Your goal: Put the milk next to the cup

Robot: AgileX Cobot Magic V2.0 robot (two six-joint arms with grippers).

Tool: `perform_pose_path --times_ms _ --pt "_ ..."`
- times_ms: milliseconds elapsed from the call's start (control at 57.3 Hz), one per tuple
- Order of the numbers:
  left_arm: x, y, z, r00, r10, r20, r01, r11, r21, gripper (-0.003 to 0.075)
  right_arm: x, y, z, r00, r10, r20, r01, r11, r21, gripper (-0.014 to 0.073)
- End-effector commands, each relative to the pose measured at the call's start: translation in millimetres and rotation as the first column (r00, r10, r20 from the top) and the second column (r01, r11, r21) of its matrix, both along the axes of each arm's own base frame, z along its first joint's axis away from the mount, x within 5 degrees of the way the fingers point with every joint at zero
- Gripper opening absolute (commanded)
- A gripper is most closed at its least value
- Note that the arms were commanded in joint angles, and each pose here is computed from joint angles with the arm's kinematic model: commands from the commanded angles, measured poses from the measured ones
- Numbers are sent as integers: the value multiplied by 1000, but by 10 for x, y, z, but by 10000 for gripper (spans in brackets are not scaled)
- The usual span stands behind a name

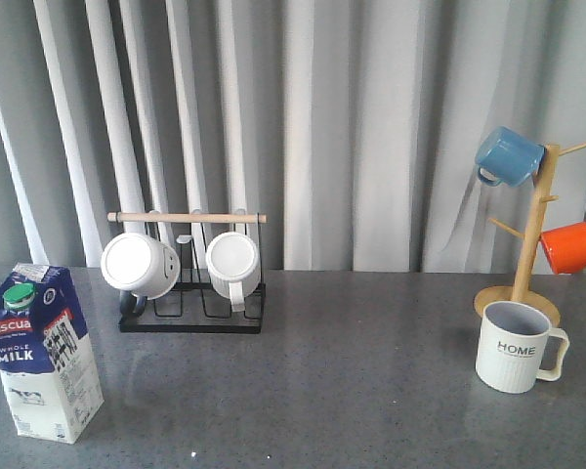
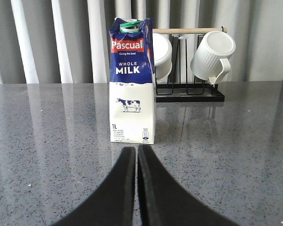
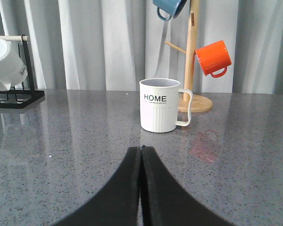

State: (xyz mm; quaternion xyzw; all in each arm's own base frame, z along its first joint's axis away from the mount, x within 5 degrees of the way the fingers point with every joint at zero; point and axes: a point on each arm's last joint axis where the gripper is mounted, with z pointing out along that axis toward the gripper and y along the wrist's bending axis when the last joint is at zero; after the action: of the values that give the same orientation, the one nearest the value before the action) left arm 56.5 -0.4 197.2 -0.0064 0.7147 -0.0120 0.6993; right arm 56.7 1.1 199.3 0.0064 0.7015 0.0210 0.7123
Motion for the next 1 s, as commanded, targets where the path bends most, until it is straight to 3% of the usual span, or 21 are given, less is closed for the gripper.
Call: perform_pose_path --times_ms 0,716,838,890,925,978 --pt "-24 -3 153 994 -5 112 6 1000 -11 -6 -10 -1 46 997 -2 80 2 1000 -4 -8" --pt "-24 -3 153 994 -5 112 6 1000 -11 -6 -4 0 49 997 -2 77 2 1000 -4 -8" --pt "-28 -3 187 989 -5 146 6 1000 -11 -6 -22 1 165 979 -1 202 -2 1000 12 -8" --pt "-41 -4 263 978 -5 211 8 1000 -12 -6 -57 -6 293 946 -6 324 -29 994 103 -8" --pt "-67 -4 372 949 -5 315 15 1000 -27 -6 -91 -12 396 918 -11 397 -64 983 175 -8" --pt "-108 -5 505 916 -7 402 34 998 -61 -6 -157 -12 572 865 -11 501 -96 978 186 -8"
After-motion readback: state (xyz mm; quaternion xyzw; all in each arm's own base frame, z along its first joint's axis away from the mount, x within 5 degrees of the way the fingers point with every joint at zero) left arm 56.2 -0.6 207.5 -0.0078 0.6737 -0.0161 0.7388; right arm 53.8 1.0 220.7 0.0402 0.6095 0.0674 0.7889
